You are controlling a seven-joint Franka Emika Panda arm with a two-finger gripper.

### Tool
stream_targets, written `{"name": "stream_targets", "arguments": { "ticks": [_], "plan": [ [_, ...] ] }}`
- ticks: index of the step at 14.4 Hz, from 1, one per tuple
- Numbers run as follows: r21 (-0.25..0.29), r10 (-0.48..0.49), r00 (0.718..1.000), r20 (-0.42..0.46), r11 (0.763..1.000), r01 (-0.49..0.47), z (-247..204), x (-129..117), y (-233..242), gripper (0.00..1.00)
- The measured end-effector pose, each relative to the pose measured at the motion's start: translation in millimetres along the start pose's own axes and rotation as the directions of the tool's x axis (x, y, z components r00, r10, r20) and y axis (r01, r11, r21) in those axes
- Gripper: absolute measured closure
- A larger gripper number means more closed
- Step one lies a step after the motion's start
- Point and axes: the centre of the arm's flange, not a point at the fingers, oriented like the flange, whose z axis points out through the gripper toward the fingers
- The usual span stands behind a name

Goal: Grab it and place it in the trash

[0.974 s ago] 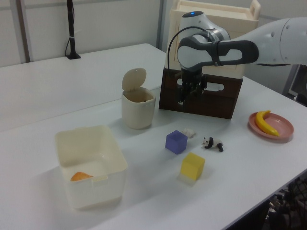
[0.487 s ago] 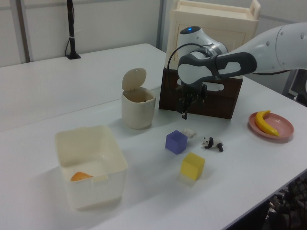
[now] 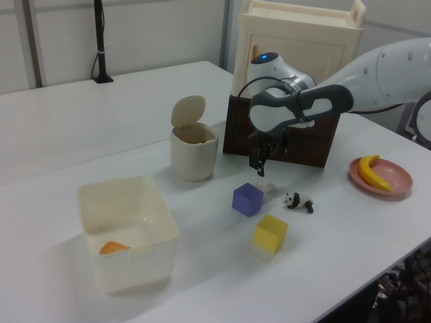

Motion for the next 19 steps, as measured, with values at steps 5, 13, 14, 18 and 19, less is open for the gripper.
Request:
{"name": "stream_targets", "arguments": {
  "ticks": [5, 13, 14, 18, 19],
  "plan": [
    [-0.006, -0.004, 1.0, 0.024, 1.0, 0.004, 19.8, 1.8, 2.9, 0.0],
    [-0.015, -0.112, 0.993, 0.035, 0.994, 0.113, 25.3, 1.3, 1.6, 0.05],
    [-0.027, -0.147, 0.988, 0.044, 0.989, 0.148, 28.9, -0.1, 1.2, 0.05],
    [-0.057, -0.28, 0.956, 0.088, 0.957, 0.285, 45.2, -5.9, -1.4, 0.02],
    [-0.063, -0.309, 0.946, 0.097, 0.947, 0.316, 48.1, -6.2, -1.5, 0.02]
  ]
}}
